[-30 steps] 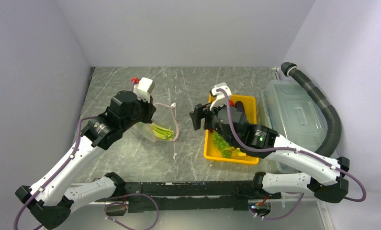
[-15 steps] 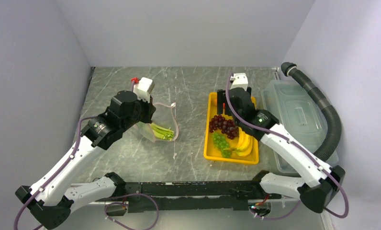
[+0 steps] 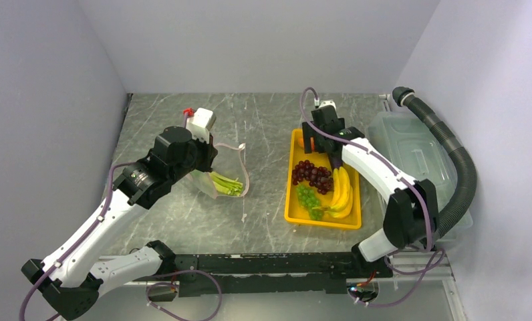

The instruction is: Place the food in the zip-top bag and seal the zipper

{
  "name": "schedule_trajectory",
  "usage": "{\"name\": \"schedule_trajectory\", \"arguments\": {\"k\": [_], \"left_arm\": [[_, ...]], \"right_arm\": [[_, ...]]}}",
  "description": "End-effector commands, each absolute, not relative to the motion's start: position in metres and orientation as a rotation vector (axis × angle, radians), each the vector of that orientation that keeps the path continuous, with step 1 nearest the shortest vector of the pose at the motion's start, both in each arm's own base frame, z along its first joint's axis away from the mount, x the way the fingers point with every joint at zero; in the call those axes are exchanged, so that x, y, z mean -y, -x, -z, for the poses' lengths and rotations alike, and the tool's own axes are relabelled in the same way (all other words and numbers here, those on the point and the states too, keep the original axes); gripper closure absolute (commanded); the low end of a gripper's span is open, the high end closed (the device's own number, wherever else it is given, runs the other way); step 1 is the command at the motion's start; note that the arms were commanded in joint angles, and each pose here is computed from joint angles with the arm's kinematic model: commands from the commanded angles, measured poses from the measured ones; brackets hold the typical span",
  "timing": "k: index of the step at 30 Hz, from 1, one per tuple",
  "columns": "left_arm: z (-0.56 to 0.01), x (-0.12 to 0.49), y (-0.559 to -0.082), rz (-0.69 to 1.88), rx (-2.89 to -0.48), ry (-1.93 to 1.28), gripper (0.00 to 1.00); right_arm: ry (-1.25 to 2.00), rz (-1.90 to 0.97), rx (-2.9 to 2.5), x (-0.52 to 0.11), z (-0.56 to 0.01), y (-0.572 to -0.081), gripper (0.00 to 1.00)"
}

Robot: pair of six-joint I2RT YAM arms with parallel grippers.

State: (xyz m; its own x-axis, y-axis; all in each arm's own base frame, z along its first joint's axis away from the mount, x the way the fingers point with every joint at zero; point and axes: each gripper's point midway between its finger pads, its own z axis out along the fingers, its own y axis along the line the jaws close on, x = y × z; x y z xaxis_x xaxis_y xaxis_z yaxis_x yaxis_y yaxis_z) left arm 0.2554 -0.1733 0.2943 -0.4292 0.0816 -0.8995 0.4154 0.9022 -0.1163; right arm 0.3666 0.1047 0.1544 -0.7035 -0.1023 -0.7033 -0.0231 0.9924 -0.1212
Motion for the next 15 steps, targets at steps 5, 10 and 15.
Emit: {"name": "schedule_trajectory", "arguments": {"k": [5, 10, 15], "left_arm": [[-0.303, 0.172, -0.262, 0.377, -1.957, -0.335, 1.0], [-0.303, 0.171, -0.263, 0.372, -1.959, -0.334, 1.0], [-0.302, 0.171, -0.263, 0.37, -1.96, -0.334, 1.0]], "right_arm": [[0.148, 0.027, -2.348, -0.115, -0.149, -0.419, 0.1], [0.175, -0.024, -2.387, -0.118, -0.134, -0.438, 0.09], [0.198, -0.02, -2.427, -0.112, -0.115, -0.454, 0.08]]}}
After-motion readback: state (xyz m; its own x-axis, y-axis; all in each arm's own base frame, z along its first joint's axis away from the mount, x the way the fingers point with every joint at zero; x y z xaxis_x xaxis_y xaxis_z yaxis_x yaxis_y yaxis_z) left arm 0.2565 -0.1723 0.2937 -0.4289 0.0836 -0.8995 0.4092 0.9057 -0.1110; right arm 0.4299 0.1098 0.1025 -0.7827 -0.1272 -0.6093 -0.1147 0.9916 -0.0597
